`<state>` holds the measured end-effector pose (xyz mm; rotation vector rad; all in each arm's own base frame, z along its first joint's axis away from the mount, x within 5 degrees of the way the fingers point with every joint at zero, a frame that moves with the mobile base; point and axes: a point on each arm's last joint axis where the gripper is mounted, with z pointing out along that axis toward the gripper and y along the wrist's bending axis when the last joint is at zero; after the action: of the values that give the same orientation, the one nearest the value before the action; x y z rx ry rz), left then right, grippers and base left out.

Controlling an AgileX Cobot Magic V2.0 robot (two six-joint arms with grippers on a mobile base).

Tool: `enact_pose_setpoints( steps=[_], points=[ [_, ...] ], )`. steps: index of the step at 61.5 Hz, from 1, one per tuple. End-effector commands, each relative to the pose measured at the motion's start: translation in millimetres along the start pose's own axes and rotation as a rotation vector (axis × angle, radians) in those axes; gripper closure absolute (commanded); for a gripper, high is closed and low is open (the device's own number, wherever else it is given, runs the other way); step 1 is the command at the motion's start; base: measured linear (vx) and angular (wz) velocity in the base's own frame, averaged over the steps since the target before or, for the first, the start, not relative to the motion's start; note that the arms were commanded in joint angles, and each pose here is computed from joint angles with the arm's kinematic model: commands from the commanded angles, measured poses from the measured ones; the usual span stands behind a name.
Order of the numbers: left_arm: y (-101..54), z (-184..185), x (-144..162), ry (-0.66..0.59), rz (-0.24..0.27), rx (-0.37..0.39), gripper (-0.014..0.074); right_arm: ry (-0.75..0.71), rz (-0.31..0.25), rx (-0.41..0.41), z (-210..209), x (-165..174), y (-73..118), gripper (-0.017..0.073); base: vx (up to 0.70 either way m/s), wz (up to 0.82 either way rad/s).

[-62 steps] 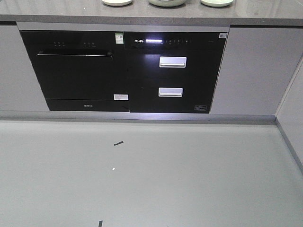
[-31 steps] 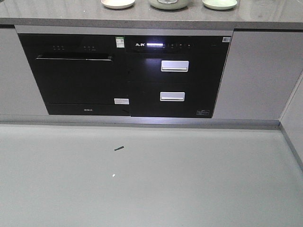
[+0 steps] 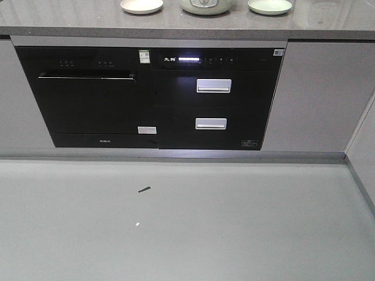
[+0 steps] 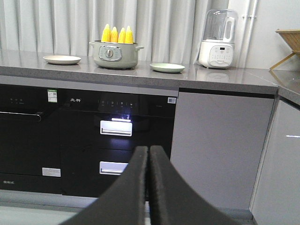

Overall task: Distribute corn equally
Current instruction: 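Continue driving the base toward the counter with the corn pot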

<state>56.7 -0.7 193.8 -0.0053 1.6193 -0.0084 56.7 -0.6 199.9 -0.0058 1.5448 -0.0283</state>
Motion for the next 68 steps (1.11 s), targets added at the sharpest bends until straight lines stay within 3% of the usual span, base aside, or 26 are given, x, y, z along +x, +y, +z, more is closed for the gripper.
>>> enact_pose_setpoints(
  steps=[1, 68],
  points=[
    [0.5, -1.4, -6.6, -0.088, -0.008, -0.003, 0.0601, -0.07, -0.013, 0.016, -0.4, -4.3, -1.2, 0.0564, 0.08, -0.03],
    [0.5, -1.4, -6.6, -0.088, -0.008, -0.003, 0.0601, -0.066, -0.013, 0.016, -0.4, -3.9, -1.1, 0.0564, 0.07, -0.04]
  ],
)
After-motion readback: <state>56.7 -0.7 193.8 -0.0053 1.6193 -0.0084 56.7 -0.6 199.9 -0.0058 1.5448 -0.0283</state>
